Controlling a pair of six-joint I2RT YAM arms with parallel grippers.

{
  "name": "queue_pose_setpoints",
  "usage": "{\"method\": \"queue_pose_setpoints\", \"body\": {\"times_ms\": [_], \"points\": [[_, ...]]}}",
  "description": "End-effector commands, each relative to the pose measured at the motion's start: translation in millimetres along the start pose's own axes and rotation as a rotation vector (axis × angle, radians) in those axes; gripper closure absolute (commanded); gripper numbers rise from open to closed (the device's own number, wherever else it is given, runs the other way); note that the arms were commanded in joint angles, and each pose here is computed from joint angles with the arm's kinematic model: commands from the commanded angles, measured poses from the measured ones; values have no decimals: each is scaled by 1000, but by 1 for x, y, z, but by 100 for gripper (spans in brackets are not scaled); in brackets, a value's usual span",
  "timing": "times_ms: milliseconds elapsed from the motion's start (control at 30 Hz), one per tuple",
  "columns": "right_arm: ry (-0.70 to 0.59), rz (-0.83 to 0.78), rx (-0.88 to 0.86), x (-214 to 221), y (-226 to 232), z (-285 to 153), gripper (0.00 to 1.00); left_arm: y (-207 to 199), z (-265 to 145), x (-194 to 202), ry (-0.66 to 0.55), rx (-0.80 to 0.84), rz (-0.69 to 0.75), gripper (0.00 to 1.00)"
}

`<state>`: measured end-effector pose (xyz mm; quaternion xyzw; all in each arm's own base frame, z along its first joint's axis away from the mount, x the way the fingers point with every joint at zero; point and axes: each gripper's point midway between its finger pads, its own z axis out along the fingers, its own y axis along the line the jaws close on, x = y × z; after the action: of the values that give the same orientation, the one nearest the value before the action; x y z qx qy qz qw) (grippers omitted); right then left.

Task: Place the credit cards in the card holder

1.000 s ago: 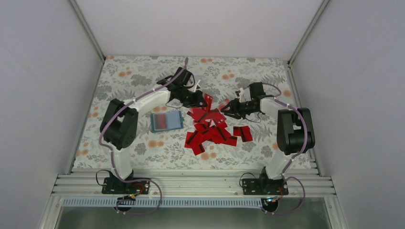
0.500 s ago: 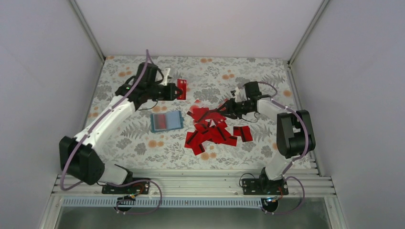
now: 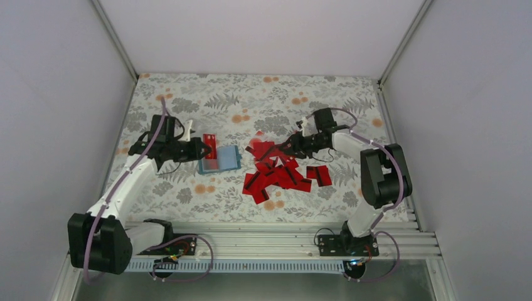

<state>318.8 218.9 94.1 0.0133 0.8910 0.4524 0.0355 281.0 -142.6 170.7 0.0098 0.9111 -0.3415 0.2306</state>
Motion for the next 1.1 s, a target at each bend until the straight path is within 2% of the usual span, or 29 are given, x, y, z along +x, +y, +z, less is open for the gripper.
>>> {"method": "queue_pose_setpoints", "body": {"times_ms": [0, 133, 233, 500, 1067], "points": [[26, -21, 10, 2, 2, 9, 68, 14, -4, 5, -33, 30, -10, 98], [53, -12, 19, 3, -3, 18, 68, 40, 4, 15, -7, 21, -58, 98], [67, -19, 22, 0, 0, 25, 68, 47, 8, 16, -32, 54, -79, 98], [80, -41, 28, -4, 13, 37, 68, 66, 40, 21, 23, 105, -102, 98], [111, -38, 42, -7, 15, 51, 68, 85, 75, 32, 153, 162, -126, 98]]}}
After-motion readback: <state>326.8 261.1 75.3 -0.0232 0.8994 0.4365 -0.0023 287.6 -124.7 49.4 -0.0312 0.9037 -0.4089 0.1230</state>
